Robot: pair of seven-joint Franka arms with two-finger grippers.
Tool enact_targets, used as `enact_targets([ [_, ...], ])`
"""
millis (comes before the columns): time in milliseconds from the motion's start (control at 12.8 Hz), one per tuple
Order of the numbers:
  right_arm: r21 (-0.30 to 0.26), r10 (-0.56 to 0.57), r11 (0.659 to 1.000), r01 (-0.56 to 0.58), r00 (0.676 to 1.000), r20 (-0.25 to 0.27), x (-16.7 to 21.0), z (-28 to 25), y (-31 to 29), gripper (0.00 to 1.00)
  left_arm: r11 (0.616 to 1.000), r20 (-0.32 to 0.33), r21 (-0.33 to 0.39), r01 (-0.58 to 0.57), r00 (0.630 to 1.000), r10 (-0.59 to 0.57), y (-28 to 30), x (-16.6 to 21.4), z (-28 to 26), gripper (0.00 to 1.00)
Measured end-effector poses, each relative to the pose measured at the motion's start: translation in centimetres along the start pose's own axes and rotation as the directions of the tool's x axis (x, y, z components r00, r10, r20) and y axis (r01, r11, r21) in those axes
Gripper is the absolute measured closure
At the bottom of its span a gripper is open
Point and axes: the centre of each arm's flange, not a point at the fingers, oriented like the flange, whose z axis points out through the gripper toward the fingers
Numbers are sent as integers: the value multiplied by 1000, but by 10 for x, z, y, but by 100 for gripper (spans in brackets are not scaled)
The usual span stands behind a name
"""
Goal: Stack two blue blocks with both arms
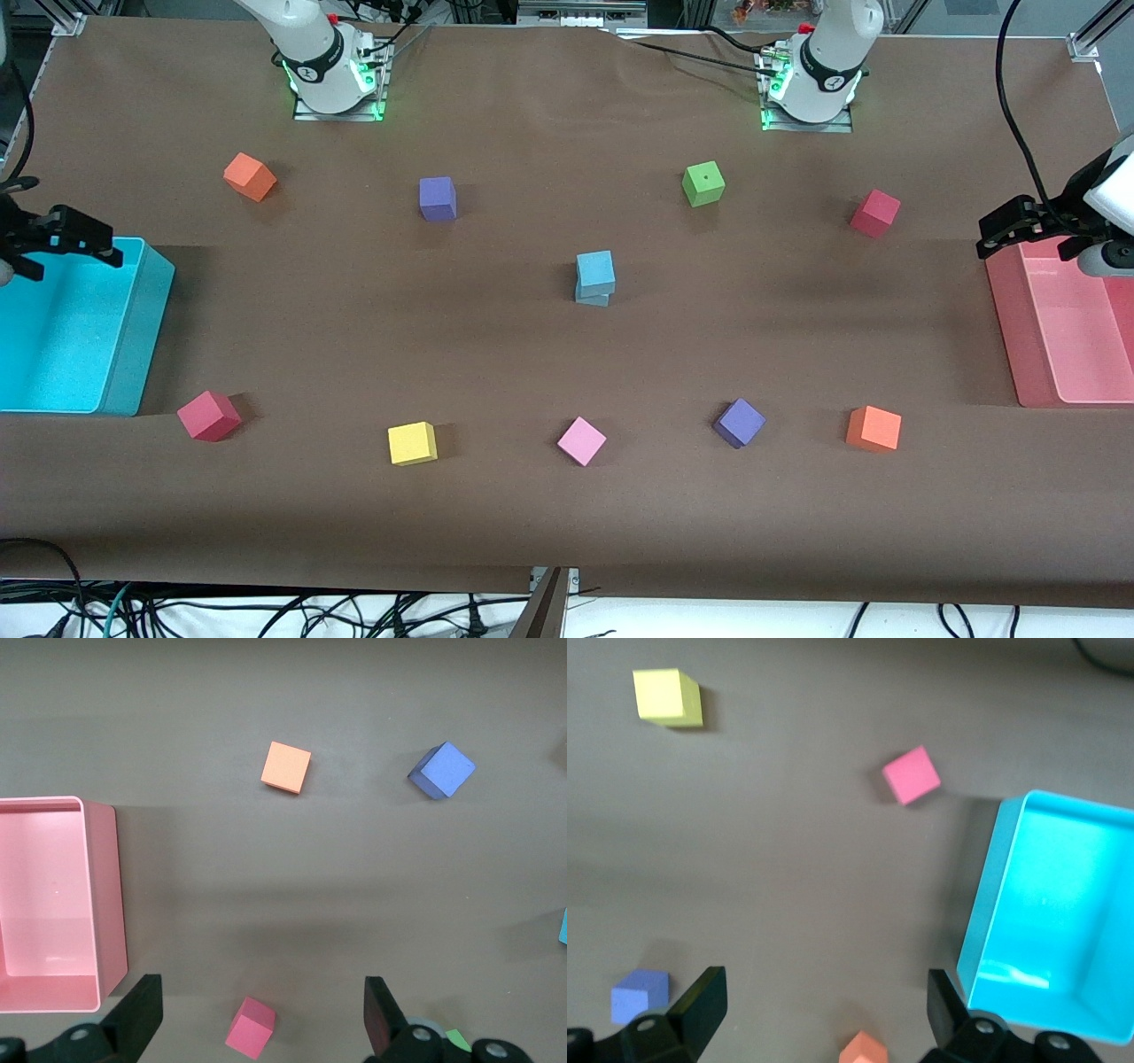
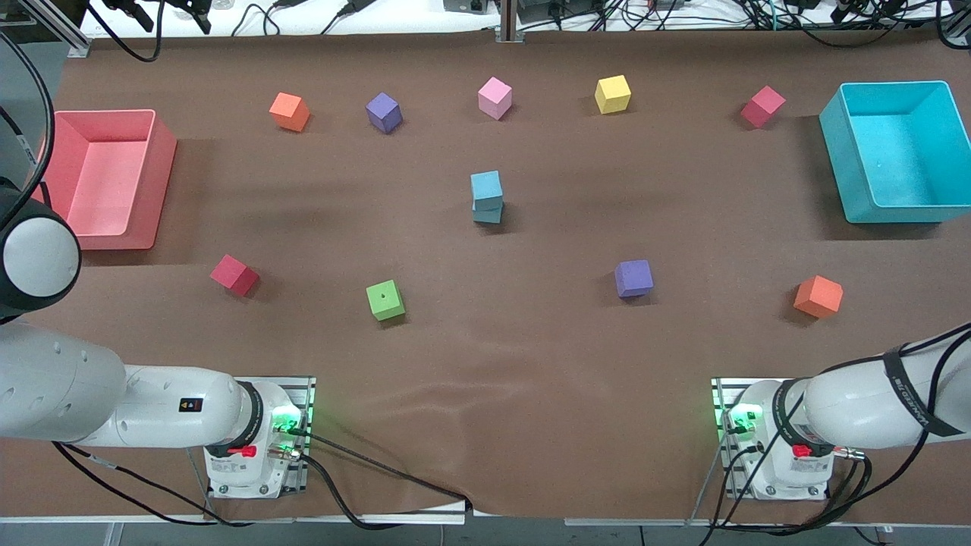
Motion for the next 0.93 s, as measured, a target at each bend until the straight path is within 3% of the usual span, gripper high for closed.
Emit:
enact_targets([
  [311,3,22,1000,-22,996,83,-9,20,2,0,1000,0,0,-1,1000,1,1,0,0,0],
  [934,-5,160,987,-160,984,73,-7,15,-21,0,1000,0,0,-7,1000,7,6,0,0,0],
])
